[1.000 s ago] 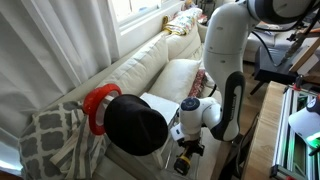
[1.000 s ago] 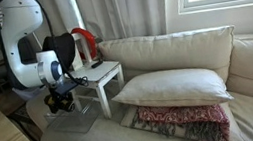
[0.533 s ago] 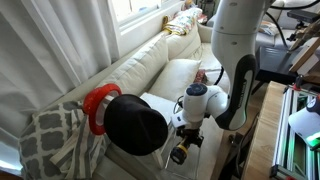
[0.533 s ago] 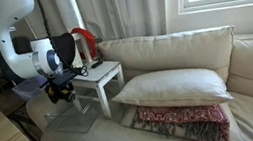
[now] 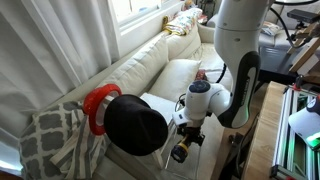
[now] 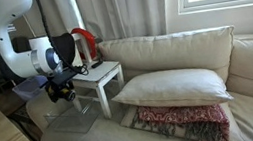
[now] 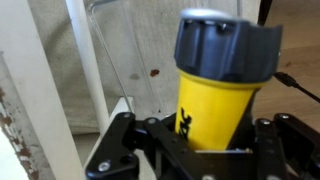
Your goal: Remove the torch from the clear container then place the container on the seat of the white chair
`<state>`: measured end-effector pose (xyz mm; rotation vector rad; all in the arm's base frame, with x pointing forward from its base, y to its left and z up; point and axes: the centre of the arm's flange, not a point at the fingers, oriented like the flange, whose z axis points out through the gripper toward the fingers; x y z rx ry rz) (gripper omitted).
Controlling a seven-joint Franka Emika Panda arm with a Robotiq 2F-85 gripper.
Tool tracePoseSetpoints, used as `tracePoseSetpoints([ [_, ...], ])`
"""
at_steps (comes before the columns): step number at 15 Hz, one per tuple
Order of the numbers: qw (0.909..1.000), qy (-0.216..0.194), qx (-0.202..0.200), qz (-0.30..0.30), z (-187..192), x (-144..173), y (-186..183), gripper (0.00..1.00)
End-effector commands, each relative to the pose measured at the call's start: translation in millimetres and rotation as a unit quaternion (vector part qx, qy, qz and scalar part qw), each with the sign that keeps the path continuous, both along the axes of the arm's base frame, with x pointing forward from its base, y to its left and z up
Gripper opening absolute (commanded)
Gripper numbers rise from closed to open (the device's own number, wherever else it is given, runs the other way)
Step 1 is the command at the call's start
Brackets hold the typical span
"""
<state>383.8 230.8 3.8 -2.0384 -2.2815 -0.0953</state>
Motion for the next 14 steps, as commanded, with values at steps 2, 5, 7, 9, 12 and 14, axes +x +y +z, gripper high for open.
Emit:
tracePoseSetpoints([
  [2,0.9997,-0.003,-0.004,0.022,26.3,3.8,-8.8,0.03],
  [5,0.9992,-0.040,-0.006,-0.005,67.5,9.5,-35.2,0.03],
  [7,0.9959,-0.075,-0.004,-0.049,94.3,19.4,-57.7,0.03],
  [9,0.9894,-0.105,0.011,-0.099,120.4,30.4,-83.9,0.03],
  [12,0.9744,-0.143,0.023,-0.172,152.3,45.1,-122.0,0.03],
  [14,0.9615,-0.161,0.015,-0.222,156.8,60.9,-138.2,0.03],
])
